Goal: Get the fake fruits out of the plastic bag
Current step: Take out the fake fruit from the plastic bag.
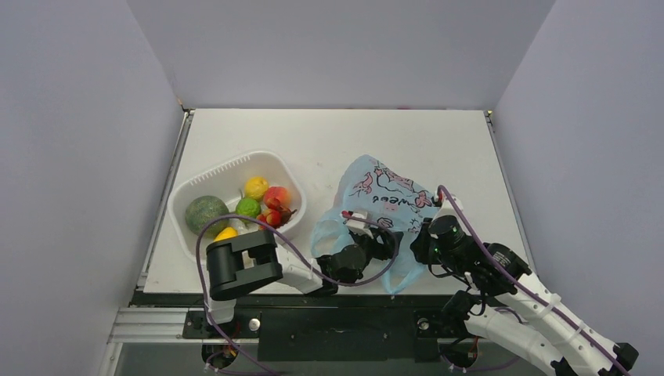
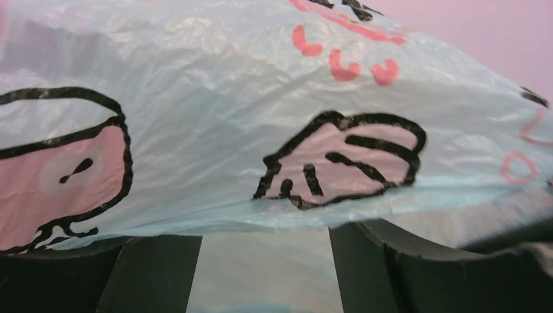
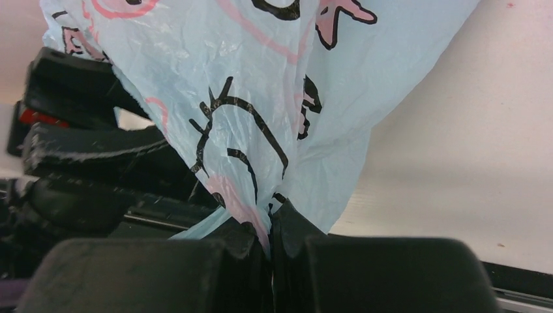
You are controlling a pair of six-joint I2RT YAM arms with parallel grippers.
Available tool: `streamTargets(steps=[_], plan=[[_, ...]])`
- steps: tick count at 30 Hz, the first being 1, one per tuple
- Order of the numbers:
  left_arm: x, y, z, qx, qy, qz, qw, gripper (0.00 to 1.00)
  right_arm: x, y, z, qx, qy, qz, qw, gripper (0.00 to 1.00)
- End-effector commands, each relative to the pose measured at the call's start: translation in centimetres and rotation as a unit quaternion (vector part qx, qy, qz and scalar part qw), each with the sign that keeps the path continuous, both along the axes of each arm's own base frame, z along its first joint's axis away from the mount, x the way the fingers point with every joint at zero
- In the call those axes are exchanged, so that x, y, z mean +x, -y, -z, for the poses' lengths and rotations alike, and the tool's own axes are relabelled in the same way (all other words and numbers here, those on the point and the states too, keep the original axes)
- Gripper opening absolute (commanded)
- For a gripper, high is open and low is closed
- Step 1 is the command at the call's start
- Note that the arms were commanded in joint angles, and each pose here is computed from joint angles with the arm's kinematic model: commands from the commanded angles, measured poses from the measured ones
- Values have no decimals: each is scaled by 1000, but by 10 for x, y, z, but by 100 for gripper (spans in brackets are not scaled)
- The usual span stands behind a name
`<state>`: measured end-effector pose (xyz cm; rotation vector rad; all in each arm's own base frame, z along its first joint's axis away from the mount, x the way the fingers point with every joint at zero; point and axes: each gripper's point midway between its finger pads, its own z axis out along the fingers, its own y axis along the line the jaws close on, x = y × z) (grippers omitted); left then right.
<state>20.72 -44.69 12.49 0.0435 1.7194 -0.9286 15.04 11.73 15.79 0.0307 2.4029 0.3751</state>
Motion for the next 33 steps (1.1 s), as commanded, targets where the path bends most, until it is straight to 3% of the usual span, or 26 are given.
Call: streamTargets(steps=[1, 5, 13, 23, 30, 33], plan=[[29, 15, -34, -81, 33, -37, 996, 65, 9, -9, -7, 15, 17, -5, 1000, 0], [44, 26, -21, -65, 44, -53, 996, 71, 9, -12, -13, 21, 21, -11, 1000, 0], [52, 14, -16, -55, 44, -72, 995, 74, 5, -11, -16, 31, 29, -19, 999, 0], [82, 45, 13, -23, 37, -110, 993, 79, 5, -12, -22, 32, 33, -28, 999, 0], [93, 61, 65, 59, 24, -127, 990, 80, 5, -15, -33, 42, 42, -34, 998, 0], [96, 68, 75, 85, 26, -125, 988, 74, 4, -15, -34, 45, 43, -35, 997, 0]])
